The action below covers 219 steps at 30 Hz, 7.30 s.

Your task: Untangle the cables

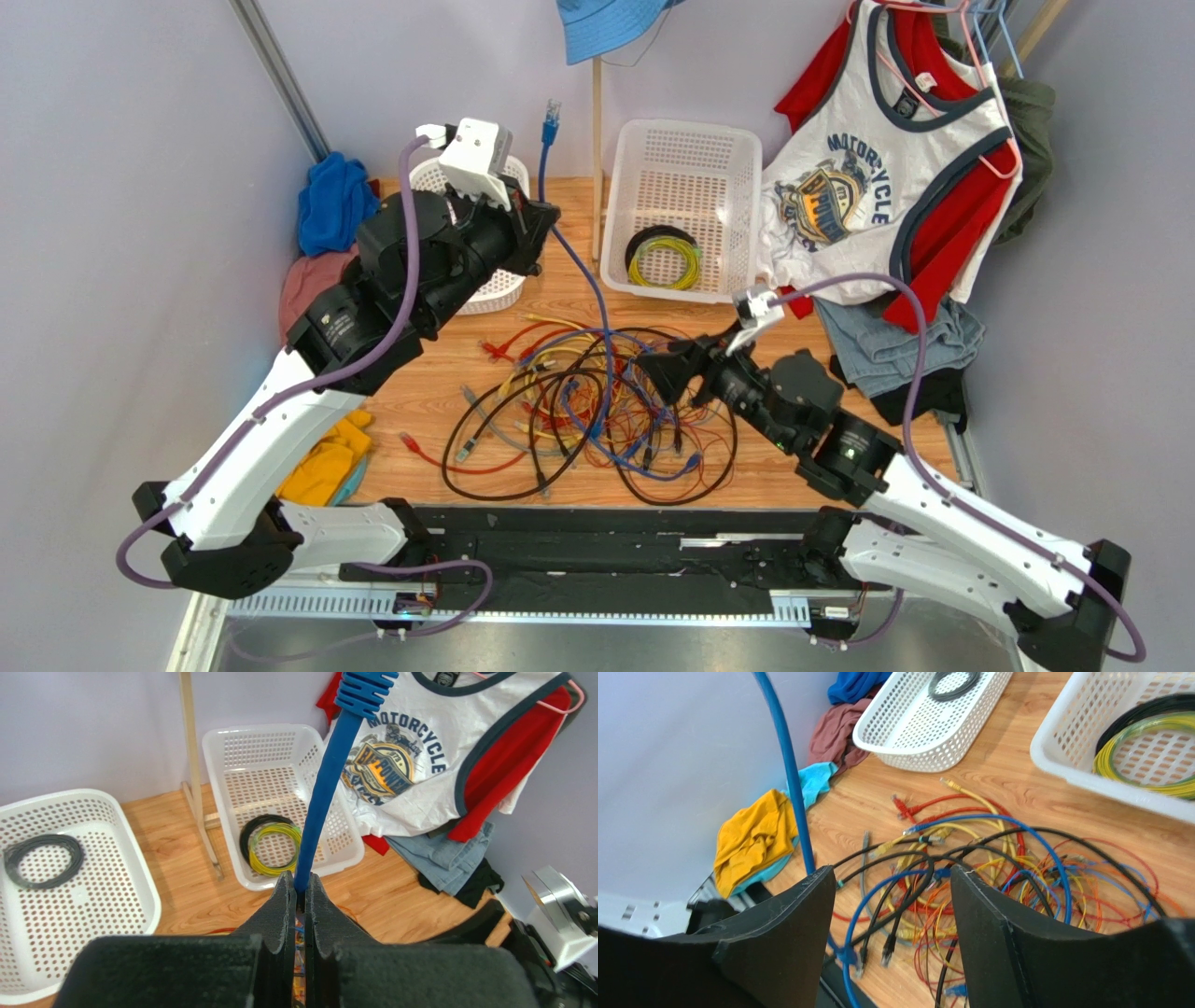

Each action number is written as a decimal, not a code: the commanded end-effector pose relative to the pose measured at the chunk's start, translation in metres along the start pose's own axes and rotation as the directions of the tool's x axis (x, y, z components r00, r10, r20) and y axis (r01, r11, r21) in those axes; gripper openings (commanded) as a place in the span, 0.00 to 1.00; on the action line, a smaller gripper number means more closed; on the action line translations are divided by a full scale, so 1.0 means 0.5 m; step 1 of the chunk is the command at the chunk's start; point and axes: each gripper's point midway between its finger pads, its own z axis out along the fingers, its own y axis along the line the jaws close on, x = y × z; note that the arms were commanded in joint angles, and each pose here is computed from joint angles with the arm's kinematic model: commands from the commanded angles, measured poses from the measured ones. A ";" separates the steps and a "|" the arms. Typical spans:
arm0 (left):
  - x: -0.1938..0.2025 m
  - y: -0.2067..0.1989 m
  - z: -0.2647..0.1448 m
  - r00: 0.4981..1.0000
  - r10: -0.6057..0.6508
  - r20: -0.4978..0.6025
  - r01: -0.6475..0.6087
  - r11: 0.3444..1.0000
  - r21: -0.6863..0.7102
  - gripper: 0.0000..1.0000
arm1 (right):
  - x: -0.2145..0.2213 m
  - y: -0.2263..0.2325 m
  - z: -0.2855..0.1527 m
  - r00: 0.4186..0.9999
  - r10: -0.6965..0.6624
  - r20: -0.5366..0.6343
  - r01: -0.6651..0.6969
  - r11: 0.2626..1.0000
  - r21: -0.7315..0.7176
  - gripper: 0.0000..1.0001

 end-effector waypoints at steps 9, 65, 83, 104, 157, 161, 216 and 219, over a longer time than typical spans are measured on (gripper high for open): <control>-0.119 -0.006 -0.001 0.990 0.026 0.137 -0.025 1.000 -0.007 0.00 | 0.203 0.050 -0.050 0.968 -0.024 -0.248 -0.048 0.959 -0.278 0.69; -0.260 0.254 0.063 0.955 0.262 0.142 -0.136 0.806 -0.576 0.00 | 0.251 -0.149 -0.133 0.966 0.019 -0.259 0.040 0.975 0.220 0.00; -0.124 0.581 0.275 0.990 0.121 0.077 -0.035 0.724 -0.688 0.00 | 0.235 -0.119 -0.123 0.969 0.050 -0.243 -0.007 0.985 0.174 0.00; -0.054 0.820 0.361 0.983 0.135 0.122 0.014 0.611 -0.791 0.00 | 0.252 -0.115 -0.078 0.955 0.000 -0.298 0.061 0.979 0.195 0.00; 0.133 0.449 0.194 0.999 -0.037 -0.019 0.020 0.820 -0.573 0.83 | 0.190 -0.050 -0.090 0.974 0.008 -0.227 0.003 0.999 0.051 0.00; 0.176 0.403 0.159 0.991 -0.125 -0.043 0.087 0.863 -0.497 0.93 | 0.141 -0.028 -0.090 0.983 -0.027 -0.180 0.030 0.999 0.016 0.00; 0.291 -0.068 0.115 0.883 -0.299 -0.361 0.418 0.851 0.318 0.00 | 0.143 -0.054 -0.077 0.977 -0.063 -0.202 0.083 0.992 0.095 0.68; 0.265 0.046 0.134 0.907 -0.277 -0.318 0.333 0.933 0.137 0.00 | 0.145 -0.063 -0.092 0.982 -0.049 -0.182 0.067 0.993 0.095 0.68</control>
